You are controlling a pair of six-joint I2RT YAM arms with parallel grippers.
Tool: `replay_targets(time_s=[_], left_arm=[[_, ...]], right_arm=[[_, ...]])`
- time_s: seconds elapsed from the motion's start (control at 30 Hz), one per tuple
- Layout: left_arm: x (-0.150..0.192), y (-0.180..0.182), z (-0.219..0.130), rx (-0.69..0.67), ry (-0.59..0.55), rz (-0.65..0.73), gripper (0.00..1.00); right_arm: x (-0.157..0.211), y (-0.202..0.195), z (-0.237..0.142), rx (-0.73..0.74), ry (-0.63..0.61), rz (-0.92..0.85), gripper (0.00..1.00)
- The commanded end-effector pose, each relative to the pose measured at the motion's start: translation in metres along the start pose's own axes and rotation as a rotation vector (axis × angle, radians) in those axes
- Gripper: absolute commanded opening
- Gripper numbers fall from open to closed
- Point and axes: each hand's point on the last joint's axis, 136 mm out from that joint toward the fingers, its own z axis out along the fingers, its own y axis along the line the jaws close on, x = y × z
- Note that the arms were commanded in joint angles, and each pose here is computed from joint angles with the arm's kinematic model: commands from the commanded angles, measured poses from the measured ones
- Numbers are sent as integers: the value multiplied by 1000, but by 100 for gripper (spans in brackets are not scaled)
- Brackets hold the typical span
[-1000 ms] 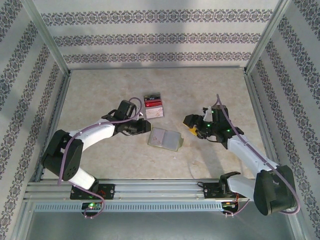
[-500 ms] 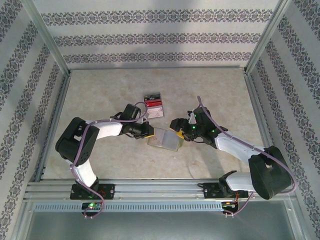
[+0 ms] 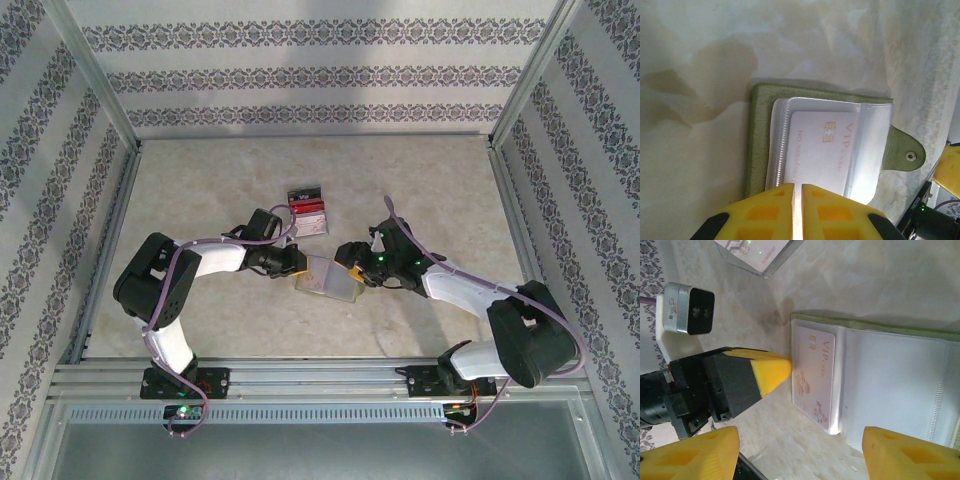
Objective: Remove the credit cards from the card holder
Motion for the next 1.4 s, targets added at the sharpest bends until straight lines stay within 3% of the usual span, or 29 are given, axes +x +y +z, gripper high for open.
replay_targets(time_s=[0.0,0.47,1.37], left_arm=[[-1,7,-1,-30,0,11,12],[10,24,4,-71,25,2,12],[13,30,6,-93,42,2,11]], right_arm=[[-4,5,5,3,-27,-7,66],[7,17,34,-3,-25,-23,61],[18,3,76,12,34,-45,54]])
